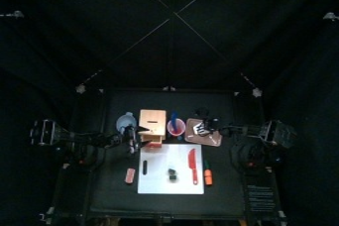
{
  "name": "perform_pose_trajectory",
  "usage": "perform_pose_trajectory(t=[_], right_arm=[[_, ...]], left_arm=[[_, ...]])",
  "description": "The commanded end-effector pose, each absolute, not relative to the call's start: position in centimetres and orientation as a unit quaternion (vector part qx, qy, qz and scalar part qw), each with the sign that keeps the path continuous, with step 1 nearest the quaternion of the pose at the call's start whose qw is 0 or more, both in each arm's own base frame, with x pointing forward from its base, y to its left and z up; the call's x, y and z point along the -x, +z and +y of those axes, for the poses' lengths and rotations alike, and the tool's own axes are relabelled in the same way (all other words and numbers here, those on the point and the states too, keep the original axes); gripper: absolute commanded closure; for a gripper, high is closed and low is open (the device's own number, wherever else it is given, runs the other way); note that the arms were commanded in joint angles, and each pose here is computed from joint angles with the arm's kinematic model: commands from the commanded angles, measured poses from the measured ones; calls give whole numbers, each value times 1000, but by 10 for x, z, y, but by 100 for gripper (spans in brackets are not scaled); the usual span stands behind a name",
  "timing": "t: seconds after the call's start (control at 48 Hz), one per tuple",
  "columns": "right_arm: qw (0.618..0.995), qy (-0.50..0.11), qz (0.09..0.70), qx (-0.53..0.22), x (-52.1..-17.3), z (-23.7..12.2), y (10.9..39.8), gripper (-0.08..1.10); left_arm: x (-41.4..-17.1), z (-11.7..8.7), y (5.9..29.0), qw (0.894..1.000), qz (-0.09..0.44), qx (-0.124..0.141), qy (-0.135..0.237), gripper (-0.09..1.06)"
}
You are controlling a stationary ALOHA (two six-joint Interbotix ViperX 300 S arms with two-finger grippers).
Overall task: Place sushi on board then cut the sushi with the knife then place the pieces on the plate
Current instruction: Place the 4 sushi pieces on the plate
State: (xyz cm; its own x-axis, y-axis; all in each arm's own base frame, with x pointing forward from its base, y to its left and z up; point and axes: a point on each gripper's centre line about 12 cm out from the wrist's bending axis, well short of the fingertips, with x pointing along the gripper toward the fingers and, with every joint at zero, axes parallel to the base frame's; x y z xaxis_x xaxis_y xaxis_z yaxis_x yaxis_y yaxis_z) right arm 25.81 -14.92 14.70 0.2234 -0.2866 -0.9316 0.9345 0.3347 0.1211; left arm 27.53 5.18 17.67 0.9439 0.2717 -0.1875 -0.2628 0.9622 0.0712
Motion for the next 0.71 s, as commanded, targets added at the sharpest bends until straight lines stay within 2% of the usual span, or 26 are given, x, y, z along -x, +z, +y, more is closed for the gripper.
perform_pose_trajectory(t=[0.021, 0.083, 0.125, 0.208, 0.271, 0.396, 0.458, 0.562, 0.708], right_arm=[[714, -433, 389, -389, -262, -149, 180, 23], [728, -419, 376, -391, -265, -142, 191, 23], [753, -391, 369, -380, -274, -128, 200, 23], [820, -280, 388, -314, -308, -71, 204, 22], [845, -202, 412, -273, -333, -25, 206, 21], [858, -135, 430, -245, -375, 16, 208, 13], [861, -116, 445, -219, -392, 26, 198, 9], [846, -112, 480, -205, -408, 32, 183, 7], [834, -97, 514, -175, -421, 41, 178, 7]], left_arm=[[-278, 52, 183, 987, 87, -23, 135, 3], [-278, 52, 183, 987, 86, -23, 136, 3], [-278, 52, 183, 987, 86, -23, 136, 3], [-278, 52, 184, 987, 85, -23, 136, 3], [-279, 53, 185, 987, 84, -22, 138, 3], [-282, 54, 188, 987, 78, -21, 139, 3], [-283, 53, 189, 987, 76, -21, 137, 3], [-283, 53, 188, 987, 79, -16, 138, 3], [-282, 54, 185, 985, 83, -4, 148, 3]])
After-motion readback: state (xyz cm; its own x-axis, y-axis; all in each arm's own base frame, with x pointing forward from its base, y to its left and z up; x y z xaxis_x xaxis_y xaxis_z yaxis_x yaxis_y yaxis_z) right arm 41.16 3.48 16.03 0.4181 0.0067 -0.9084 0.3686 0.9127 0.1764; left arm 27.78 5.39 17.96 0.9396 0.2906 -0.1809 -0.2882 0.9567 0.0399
